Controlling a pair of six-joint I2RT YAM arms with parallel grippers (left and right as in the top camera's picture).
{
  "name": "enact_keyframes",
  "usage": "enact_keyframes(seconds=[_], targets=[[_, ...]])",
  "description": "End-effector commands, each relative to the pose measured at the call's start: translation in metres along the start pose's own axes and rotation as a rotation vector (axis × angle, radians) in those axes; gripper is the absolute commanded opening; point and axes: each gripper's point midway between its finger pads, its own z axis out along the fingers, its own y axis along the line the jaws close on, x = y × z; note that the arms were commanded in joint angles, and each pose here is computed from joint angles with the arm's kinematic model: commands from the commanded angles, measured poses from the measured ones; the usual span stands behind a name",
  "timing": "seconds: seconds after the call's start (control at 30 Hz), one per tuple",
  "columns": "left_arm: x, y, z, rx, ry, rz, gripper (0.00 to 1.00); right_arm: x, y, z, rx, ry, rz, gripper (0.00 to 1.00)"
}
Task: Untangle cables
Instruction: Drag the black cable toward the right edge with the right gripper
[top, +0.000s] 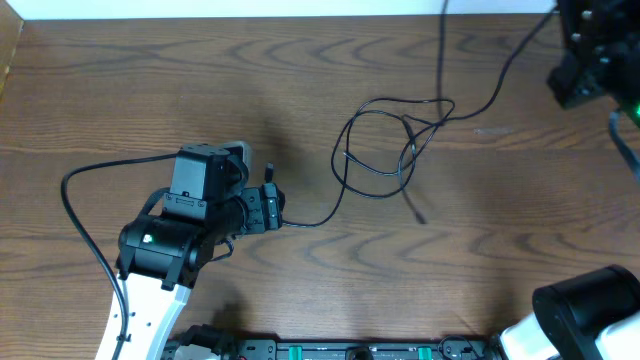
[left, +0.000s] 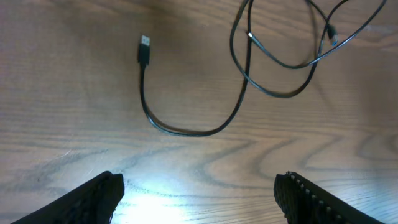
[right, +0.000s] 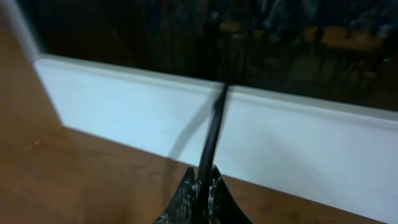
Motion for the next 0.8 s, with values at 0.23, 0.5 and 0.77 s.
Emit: enact_keyframes(seconds=[0.23,0.5,0.77], targets=[[0.002,-0.007,-0.001,0.043,0.014,0.019,0.83,0.028,-0.084,0.008,0.439,0.109,0.075,0.01],[0.003,-0.007,-0.001,0.041,0.018,0.022,0.83,0.105,-0.2,-0.006,1.063,0.327,0.205,0.01],[0.003,-0.007,-0.001,0.041,0.018,0.033,0.83,0.197,-0.247,0.004,1.136,0.605,0.34,0.01]])
